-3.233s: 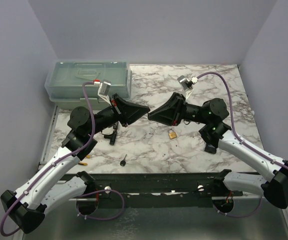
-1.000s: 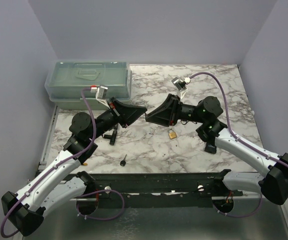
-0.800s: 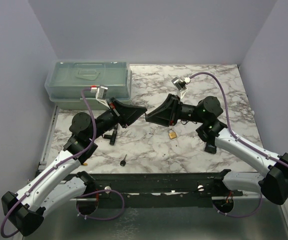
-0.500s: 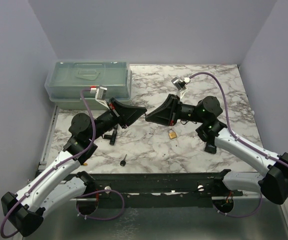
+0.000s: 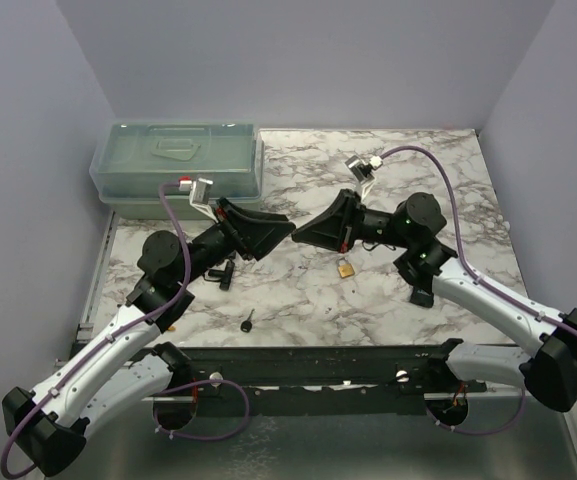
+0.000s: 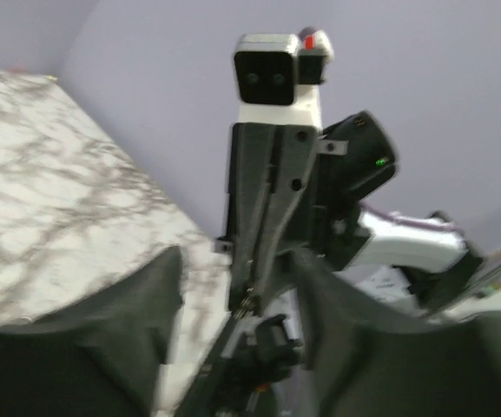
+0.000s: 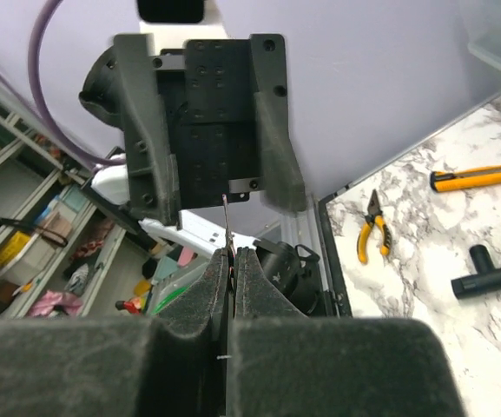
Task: Unlock with the key
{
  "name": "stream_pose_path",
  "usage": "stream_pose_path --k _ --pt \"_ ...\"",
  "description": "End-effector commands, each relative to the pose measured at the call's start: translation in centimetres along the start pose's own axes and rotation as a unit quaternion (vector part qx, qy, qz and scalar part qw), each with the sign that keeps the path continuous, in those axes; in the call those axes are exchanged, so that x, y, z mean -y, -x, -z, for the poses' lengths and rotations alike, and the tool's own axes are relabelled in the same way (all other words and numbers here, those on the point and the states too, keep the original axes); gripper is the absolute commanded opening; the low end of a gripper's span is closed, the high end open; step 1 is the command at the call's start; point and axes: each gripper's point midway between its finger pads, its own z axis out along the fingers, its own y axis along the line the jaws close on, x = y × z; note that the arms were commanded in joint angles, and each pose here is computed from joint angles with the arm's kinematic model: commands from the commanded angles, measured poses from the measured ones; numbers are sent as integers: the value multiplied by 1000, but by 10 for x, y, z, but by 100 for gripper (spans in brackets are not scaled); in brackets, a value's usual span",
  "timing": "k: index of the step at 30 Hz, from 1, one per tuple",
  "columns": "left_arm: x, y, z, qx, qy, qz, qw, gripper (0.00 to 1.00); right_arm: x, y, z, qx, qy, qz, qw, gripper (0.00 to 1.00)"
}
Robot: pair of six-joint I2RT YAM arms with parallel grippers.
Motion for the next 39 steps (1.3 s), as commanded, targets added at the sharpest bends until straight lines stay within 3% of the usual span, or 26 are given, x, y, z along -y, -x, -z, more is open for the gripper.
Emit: stream_pose_path --k 1,3,6,10,16,23,29,39 --pt "-13 -2 5 1 38 -1 999 79 20 -2 14 21 -78 1 997 0" --pt "-18 -2 8 -3 59 -3 998 89 38 -9 26 28 -140 -18 990 0" --pt "-23 -3 12 -16 85 -7 996 91 57 -16 47 44 -218 -30 975 0" --pt "-43 -13 16 -58 152 2 987 91 77 -22 76 56 -308 -32 949 0" --pt "-77 -45 14 -144 234 38 961 90 98 -18 126 92 -440 -31 893 0" --pt "-126 -92 5 -226 334 119 907 79 118 -15 171 85 -560 -23 824 0" --pt "-163 -134 -4 -277 431 137 848 78 130 -7 189 73 -563 -40 822 0" --pt "-193 -204 -47 -342 502 100 788 73 156 7 248 118 -535 -145 824 0"
